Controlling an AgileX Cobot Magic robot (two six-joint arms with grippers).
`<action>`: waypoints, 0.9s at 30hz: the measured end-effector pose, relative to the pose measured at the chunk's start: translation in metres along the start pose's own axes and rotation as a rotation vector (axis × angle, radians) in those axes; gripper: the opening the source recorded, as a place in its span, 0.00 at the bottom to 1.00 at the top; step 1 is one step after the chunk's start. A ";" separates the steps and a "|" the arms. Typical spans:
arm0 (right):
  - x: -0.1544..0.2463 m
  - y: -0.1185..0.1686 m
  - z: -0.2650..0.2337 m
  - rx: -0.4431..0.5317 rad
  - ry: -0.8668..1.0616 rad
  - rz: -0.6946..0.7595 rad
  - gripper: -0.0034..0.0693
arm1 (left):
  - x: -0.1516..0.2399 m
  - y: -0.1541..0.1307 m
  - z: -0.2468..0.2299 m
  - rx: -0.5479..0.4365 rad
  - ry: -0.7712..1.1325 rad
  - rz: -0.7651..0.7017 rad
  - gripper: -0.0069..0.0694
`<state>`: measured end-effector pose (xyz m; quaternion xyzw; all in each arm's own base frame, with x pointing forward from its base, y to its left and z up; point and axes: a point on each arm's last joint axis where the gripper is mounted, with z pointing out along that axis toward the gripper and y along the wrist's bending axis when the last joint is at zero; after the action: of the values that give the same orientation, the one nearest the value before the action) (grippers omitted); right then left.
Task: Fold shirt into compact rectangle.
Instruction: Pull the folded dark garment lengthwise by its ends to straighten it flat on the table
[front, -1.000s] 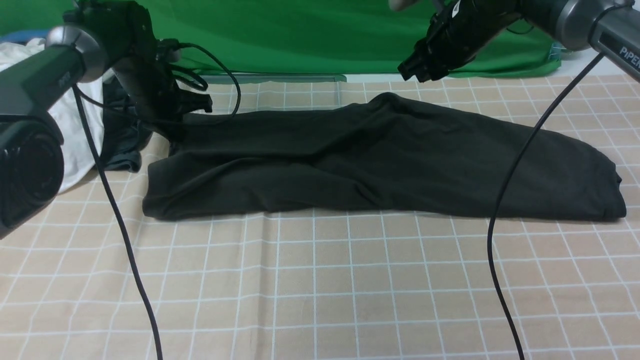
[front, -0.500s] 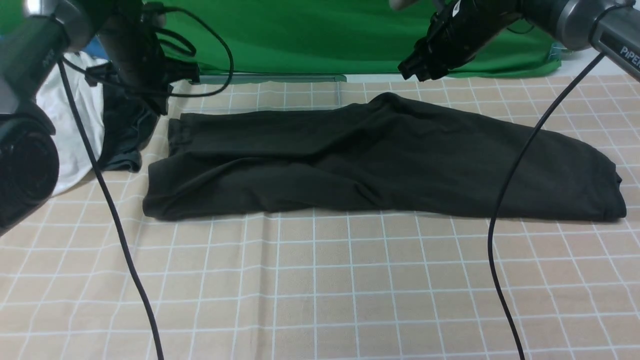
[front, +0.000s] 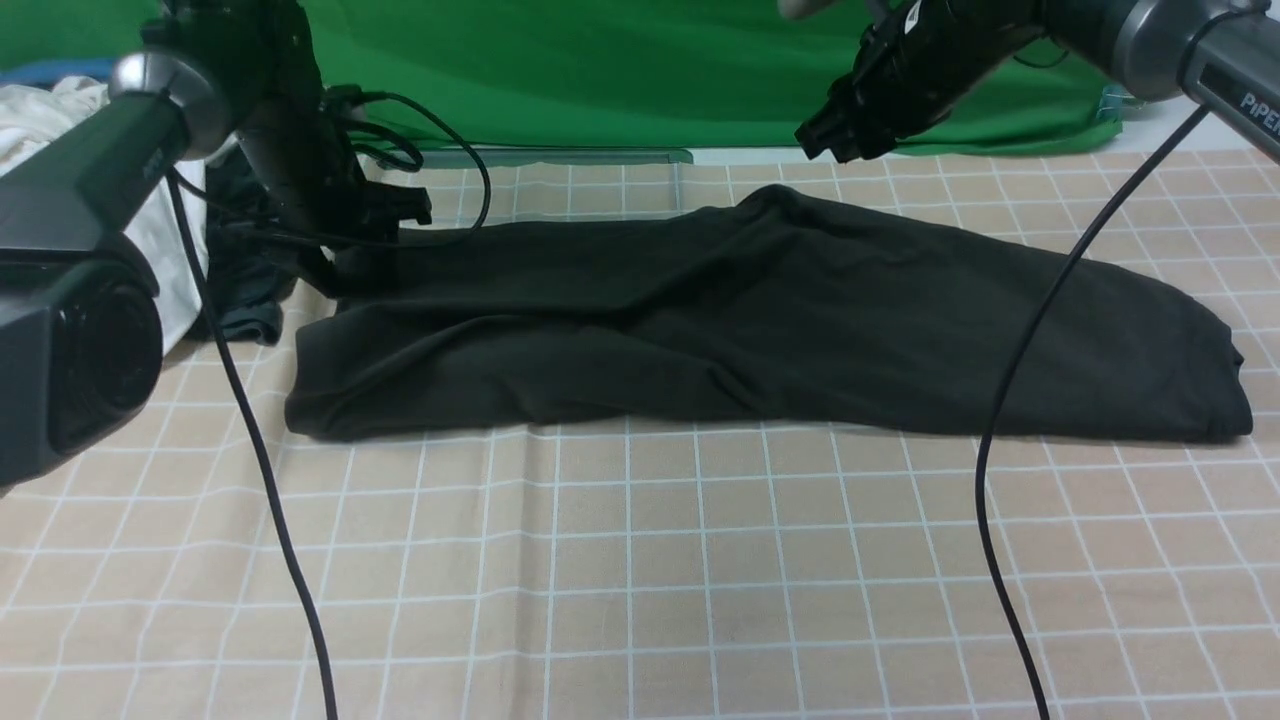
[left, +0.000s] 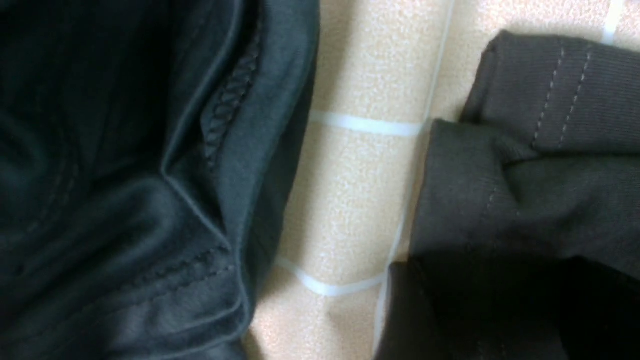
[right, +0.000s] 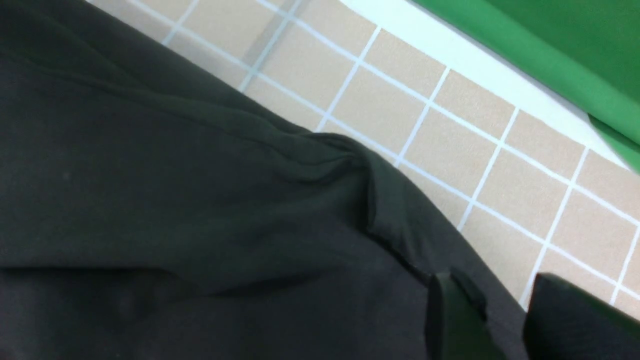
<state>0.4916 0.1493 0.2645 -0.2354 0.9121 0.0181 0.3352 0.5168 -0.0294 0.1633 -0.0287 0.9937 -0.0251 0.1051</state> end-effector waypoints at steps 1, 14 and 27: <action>0.000 0.000 0.000 0.000 0.000 0.000 0.39 | 0.000 0.000 0.000 -0.004 0.000 0.002 0.49; 0.000 0.000 0.000 0.000 0.000 0.001 0.39 | -0.010 -0.001 -0.034 -0.017 -0.091 0.081 0.13; 0.000 0.000 0.000 0.001 -0.004 0.001 0.39 | -0.029 0.000 -0.058 -0.105 -0.303 0.139 0.13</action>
<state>0.4920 0.1490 0.2647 -0.2347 0.9116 0.0182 0.3370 0.5334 -0.0255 0.2258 0.0310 0.9661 0.0386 0.2535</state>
